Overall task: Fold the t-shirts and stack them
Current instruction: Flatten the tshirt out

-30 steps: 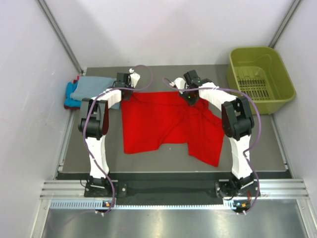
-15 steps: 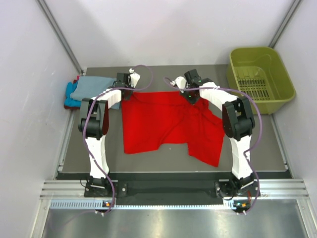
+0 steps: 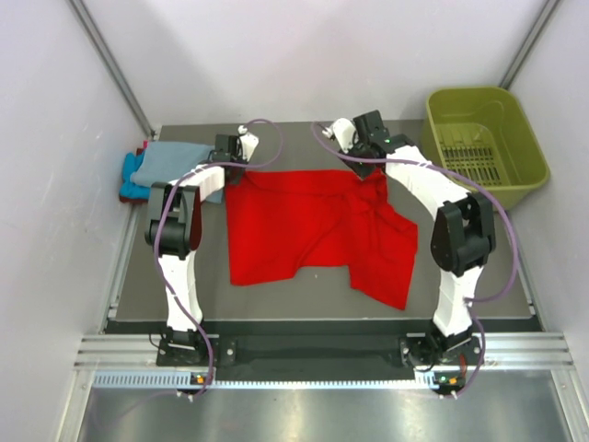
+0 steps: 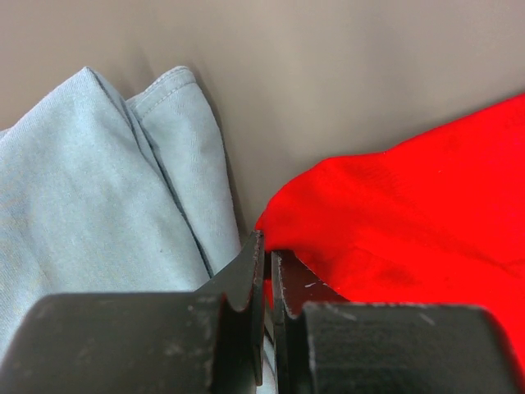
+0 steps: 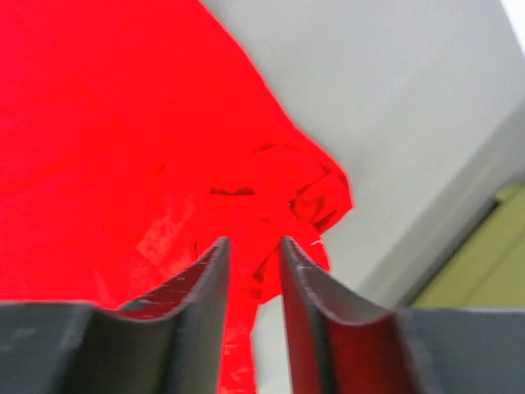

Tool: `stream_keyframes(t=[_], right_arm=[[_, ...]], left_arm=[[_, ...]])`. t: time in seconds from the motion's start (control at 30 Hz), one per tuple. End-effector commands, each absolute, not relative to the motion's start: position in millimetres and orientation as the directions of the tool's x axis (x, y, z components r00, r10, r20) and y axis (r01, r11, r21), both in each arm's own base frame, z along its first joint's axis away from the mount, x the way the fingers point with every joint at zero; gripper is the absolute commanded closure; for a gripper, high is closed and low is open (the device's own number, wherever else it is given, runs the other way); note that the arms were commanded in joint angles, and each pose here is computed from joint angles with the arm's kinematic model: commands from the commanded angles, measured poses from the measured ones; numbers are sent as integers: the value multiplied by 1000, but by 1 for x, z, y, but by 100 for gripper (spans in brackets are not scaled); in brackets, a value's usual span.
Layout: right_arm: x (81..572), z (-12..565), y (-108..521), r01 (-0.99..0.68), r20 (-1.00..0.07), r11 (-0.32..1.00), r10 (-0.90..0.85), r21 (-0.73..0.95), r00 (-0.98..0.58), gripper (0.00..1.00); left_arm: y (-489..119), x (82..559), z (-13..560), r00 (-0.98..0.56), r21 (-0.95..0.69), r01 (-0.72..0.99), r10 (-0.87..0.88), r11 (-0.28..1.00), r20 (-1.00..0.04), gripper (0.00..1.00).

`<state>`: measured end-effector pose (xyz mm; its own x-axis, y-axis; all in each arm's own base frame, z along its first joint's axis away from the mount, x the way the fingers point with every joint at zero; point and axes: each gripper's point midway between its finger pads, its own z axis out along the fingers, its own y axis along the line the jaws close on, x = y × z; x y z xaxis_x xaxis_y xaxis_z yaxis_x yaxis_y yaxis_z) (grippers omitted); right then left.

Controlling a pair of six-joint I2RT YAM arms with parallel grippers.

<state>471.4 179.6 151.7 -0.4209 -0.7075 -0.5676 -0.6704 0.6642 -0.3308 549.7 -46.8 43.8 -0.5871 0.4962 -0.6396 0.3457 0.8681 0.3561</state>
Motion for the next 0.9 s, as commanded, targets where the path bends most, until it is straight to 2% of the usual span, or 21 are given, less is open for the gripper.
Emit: stream_keyframes(t=[0.0, 0.17, 0.5, 0.73, 0.87], right_arm=[[464, 126, 178, -695, -527, 660, -714, -287, -461, 65], [464, 100, 188, -723, -505, 646, -721, -245, -474, 64], [476, 83, 191, -726, -487, 643, -728, -242, -482, 65], [473, 71, 188, -732, -461, 637, -740, -243, -491, 67], [475, 69, 188, -730, -461, 638, -740, -246, -491, 72]], left_arm=[[-47, 565, 83, -524, 371, 299, 476, 879, -707, 100], [-47, 561, 81, -537, 365, 301, 473, 881, -698, 100], [-44, 553, 72, -554, 369, 309, 481, 877, -679, 100], [-44, 553, 71, -556, 366, 308, 479, 878, -680, 100], [-45, 554, 70, -555, 367, 311, 481, 877, -679, 100]])
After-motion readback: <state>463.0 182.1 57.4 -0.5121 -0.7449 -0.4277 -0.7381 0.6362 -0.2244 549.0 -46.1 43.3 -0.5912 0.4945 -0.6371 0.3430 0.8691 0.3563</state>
